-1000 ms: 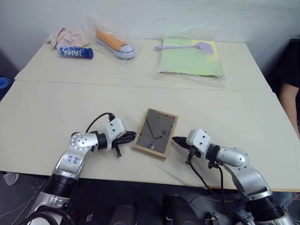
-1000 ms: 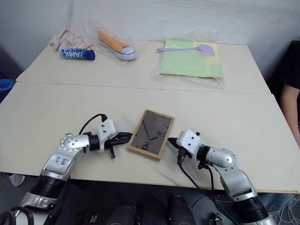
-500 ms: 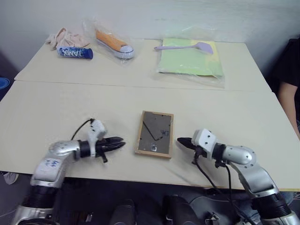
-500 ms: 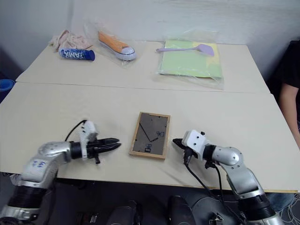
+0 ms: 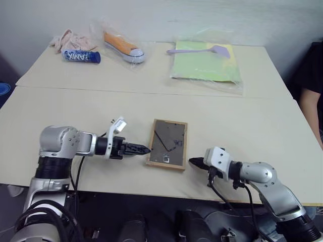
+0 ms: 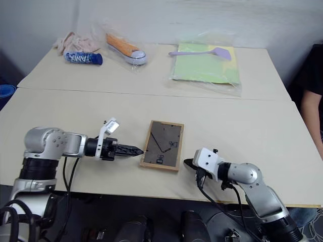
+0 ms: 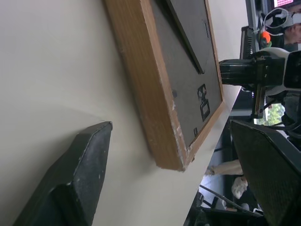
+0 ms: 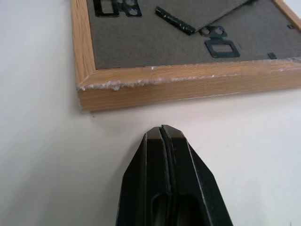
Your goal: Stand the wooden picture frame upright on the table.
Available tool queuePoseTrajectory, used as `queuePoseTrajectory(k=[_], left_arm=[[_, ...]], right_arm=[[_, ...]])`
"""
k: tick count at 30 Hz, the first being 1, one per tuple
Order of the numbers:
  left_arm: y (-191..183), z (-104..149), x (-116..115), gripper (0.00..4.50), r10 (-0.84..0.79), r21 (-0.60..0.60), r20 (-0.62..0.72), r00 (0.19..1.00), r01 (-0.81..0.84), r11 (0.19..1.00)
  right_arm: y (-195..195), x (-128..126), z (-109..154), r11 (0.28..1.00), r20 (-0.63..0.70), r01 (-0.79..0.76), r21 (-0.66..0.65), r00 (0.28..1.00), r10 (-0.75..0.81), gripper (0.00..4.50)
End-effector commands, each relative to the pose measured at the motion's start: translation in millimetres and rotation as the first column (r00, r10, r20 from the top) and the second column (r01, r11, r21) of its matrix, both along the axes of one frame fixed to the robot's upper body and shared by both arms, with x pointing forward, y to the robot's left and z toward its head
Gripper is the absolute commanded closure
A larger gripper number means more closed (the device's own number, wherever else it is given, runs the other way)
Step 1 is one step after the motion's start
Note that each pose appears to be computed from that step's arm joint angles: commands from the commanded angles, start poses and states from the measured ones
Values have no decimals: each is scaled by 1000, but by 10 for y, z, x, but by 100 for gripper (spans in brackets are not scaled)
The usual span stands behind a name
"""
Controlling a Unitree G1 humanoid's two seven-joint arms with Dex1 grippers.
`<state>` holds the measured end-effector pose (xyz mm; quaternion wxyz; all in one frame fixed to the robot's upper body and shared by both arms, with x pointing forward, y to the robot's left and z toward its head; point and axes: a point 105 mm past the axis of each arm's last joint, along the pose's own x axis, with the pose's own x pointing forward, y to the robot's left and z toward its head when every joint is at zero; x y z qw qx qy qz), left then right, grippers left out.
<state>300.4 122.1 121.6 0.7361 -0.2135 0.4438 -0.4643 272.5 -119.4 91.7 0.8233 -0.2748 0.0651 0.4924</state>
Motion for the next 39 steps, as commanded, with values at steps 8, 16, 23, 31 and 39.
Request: queuePoseTrajectory(k=[8, 16, 23, 31, 39], left_arm=[[-405, -118, -87, 31, -104, -62, -131, 986, 96, 993], [-468, -106, -34, 111, -62, -96, -149, 987, 48, 994], [-295, -61, -7, 321, 27, -138, -98, 995, -41, 990], [-55, 147, 113, 328, 105, -176, 465, 879, -24, 984], [-192, 106, -30, 328, -17, -138, 531, 847, 106, 985]], right_arm=[[174, 13, 73, 999, 55, -43, 0, 998, 43, 450], [211, 23, 55, 999, 55, -43, 1, 998, 43, 450], [-51, 42, 209, 998, 68, -4, 65, 998, 0, 433], [99, -17, 779, 880, -133, -49, 473, 983, 126, 201], [495, 262, 980, 846, -146, -65, 529, 975, 166, 4]])
